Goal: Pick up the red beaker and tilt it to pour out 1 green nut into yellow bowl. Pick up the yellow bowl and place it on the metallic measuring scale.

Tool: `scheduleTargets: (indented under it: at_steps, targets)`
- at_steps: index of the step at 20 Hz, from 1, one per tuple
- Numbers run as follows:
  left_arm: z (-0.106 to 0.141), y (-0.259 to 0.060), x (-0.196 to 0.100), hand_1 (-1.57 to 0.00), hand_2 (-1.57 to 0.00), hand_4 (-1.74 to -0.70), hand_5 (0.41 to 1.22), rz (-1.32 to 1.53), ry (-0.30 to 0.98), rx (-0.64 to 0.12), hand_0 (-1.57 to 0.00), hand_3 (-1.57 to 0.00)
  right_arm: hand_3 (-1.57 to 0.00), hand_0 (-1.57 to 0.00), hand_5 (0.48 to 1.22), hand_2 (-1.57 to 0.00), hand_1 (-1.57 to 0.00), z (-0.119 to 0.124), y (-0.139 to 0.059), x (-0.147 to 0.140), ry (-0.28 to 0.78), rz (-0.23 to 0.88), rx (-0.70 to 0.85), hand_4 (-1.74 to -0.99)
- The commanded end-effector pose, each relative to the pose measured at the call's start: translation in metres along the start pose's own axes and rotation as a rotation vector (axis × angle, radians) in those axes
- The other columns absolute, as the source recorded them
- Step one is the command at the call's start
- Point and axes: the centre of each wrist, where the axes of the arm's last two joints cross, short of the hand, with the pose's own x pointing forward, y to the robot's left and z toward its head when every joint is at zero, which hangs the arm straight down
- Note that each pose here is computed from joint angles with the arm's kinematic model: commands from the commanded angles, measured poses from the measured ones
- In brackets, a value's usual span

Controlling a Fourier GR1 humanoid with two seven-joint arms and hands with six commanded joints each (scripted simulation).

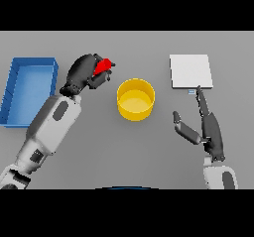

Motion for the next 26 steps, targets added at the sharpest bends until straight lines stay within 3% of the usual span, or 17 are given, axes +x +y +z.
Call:
scheduleTargets:
  at_steps: [1,8,10,11,15,19,26]
  targets:
    - [-0.003,0.000,0.006,-1.57,-1.57,-1.74,1.133,-0.077,0.003,-0.003,-1.57,-1.57,0.00,0.00,0.687,0.00,0.00,0.001,0.001,0.002,-0.010,-0.005,-0.001,-1.254]
    - [-0.014,-0.003,0.027,-1.57,-1.57,-1.74,1.190,-0.544,-0.095,-0.082,-1.57,-1.57,0.00,0.00,0.704,0.00,0.00,0.006,0.004,0.003,0.003,-0.004,0.014,-1.274]
    - [-0.017,0.001,0.036,-1.57,-1.57,-1.65,1.201,-0.654,-0.119,-0.118,-1.57,-1.57,0.00,0.00,0.705,0.00,0.00,0.003,0.007,0.004,0.006,-0.014,0.009,-1.284]
    - [-0.018,0.002,0.040,-1.57,-1.57,-1.67,1.205,-0.700,-0.138,-0.131,-1.57,-1.57,0.00,0.00,0.702,0.00,0.00,0.002,0.005,0.004,0.004,-0.024,0.006,-1.283]
    - [-0.028,-0.001,0.059,-1.57,-1.57,-1.70,1.215,-0.907,-0.197,-0.228,-1.57,-1.28,0.00,0.00,0.678,0.00,0.00,0.004,0.008,-0.002,-0.001,-0.054,-0.012,-1.292]
    - [-0.034,-0.010,0.073,-1.57,-1.57,-1.72,1.218,-1.098,-0.288,-0.311,-1.57,-1.45,0.00,0.00,0.653,0.00,0.00,0.003,0.008,-0.003,0.005,-0.096,-0.019,-1.294]
    - [-0.038,-0.024,0.084,-1.57,-1.57,-1.74,1.220,-1.414,-0.334,-0.392,-1.57,-1.55,0.00,0.00,0.627,0.00,0.00,0.007,0.005,-0.007,0.012,-0.077,-0.038,-1.288]
